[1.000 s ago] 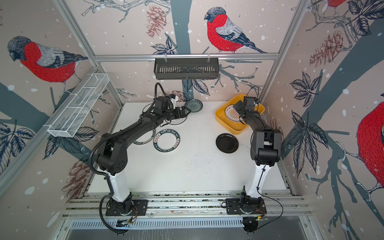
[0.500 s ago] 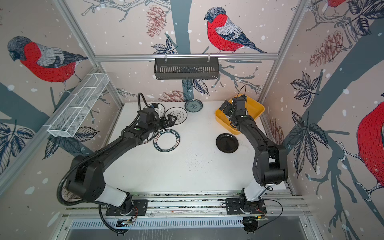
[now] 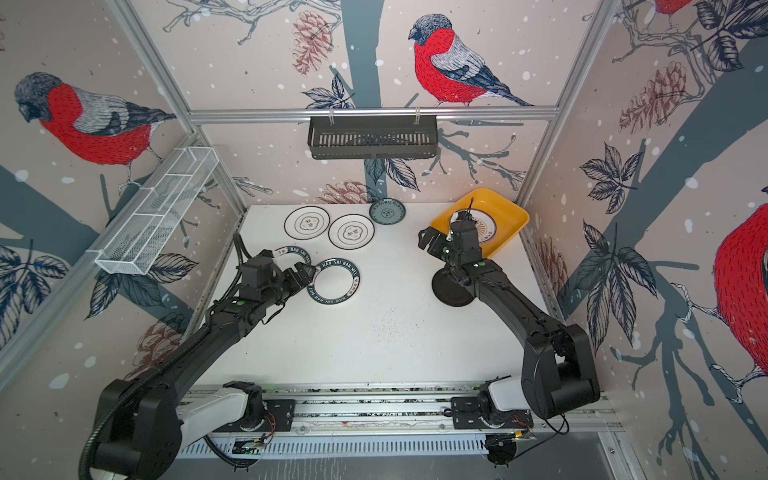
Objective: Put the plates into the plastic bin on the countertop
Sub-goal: 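Move the left gripper to the green-rimmed plate while right gripper approaches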
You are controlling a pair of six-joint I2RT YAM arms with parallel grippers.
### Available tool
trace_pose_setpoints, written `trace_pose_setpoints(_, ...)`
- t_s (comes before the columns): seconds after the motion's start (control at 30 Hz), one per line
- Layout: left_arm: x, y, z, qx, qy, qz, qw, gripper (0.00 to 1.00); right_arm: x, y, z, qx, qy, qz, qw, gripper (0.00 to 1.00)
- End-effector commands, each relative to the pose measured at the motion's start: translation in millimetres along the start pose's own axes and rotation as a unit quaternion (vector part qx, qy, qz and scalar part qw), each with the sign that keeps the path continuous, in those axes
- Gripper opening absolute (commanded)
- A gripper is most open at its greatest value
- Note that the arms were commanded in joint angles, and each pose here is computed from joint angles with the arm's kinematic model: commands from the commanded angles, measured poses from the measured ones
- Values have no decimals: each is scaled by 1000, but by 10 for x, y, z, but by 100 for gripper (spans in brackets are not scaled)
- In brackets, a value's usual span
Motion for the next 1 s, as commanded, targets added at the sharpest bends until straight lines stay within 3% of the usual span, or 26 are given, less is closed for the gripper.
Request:
trace_pose_setpoints(0.0,-58,125,-45,1,34,26,999,94,-33,414,-82,89,7,36,995,100)
trace_pose_setpoints(0.13,-55,317,-138,14,52,47,997,90,-189,740,-192,134,29,65,988,100)
trace_pose_setpoints(0.37,-117,512,-377,33,109,43,993,84,-359,937,-345,192,66,68,977,100)
trace_pose_setpoints(0.67,-167,523,-620,-13,127,39,991,75,-376,1026,-534,220,88,72,969,100)
trace_pose_setpoints(0.97,-156,645,-823,3,136,34,990,56,-353,1143,-680,259,99,75,958,100)
Point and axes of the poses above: each gripper's point midway between its finger pads, its own z axis back along the fingers, its own y axis along the line the jaws close on, x = y × z, the point moved 2 cm from there along z, back along the fingers, and after that the axes turned 15 degrees about z, right-handed, at the moved point
